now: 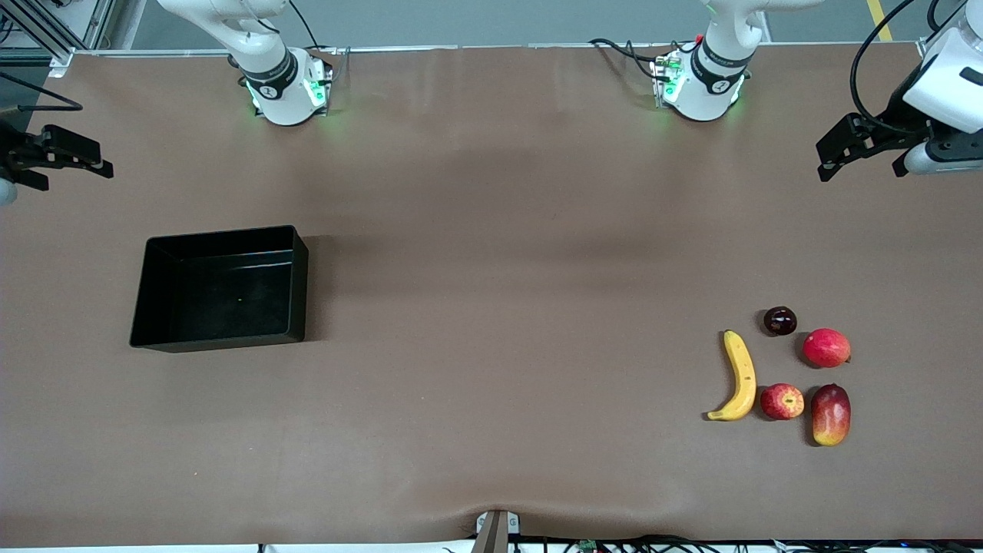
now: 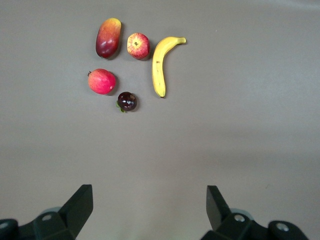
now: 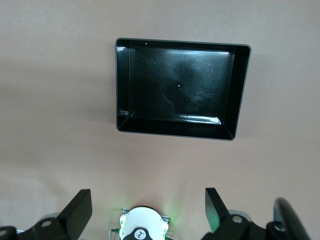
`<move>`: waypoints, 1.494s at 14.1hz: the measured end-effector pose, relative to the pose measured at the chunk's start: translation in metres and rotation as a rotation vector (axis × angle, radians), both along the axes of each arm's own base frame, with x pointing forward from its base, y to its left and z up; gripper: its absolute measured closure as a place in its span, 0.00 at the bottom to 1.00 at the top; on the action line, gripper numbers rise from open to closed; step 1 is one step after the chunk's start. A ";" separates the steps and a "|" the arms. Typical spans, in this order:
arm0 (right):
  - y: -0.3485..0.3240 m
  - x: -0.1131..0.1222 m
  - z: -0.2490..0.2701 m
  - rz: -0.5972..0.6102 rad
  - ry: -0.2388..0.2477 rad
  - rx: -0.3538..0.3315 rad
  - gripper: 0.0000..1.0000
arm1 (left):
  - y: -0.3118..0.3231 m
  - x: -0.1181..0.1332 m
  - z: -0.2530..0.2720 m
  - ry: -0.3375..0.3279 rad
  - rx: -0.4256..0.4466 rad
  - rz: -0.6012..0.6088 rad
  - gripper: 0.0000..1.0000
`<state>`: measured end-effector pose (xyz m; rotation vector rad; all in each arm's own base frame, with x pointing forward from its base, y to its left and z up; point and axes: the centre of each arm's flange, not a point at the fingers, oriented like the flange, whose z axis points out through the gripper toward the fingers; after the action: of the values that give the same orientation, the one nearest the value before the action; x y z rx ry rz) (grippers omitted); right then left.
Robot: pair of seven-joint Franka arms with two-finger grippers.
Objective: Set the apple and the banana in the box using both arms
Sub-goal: 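Reach the left gripper down to the red apple and grasp it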
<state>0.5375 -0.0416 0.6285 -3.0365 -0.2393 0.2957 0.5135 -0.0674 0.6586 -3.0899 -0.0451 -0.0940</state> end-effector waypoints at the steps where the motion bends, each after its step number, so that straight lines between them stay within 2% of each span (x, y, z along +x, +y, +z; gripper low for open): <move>1: 0.000 0.002 -0.003 0.001 0.004 0.003 0.00 | 0.000 0.000 0.000 0.000 0.000 0.000 0.00; 6: -0.001 0.006 -0.008 -0.006 0.004 0.026 0.00 | 0.002 0.001 0.001 -0.002 -0.001 0.004 0.00; 9: -0.003 0.006 -0.007 -0.010 0.001 0.030 0.00 | 0.005 0.012 -0.015 0.027 -0.001 0.009 0.00; 13: -0.001 0.006 -0.007 -0.008 0.002 0.034 0.00 | 0.023 0.067 -0.080 0.035 -0.003 0.034 0.00; 16: -0.001 0.006 -0.007 -0.007 0.002 0.035 0.00 | 0.031 0.114 -0.152 0.020 0.106 -0.029 0.00; 17: -0.001 0.006 -0.007 -0.007 0.002 0.035 0.00 | 0.031 0.129 -0.172 0.008 0.116 -0.045 0.00; 21: -0.001 0.007 -0.009 -0.007 0.006 0.035 0.00 | 0.038 0.183 -0.250 -0.007 0.097 -0.057 0.00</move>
<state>0.5449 -0.0428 0.6194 -3.0009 -0.2307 0.2968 0.6965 -0.0295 0.4082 -2.9948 0.0453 -0.1067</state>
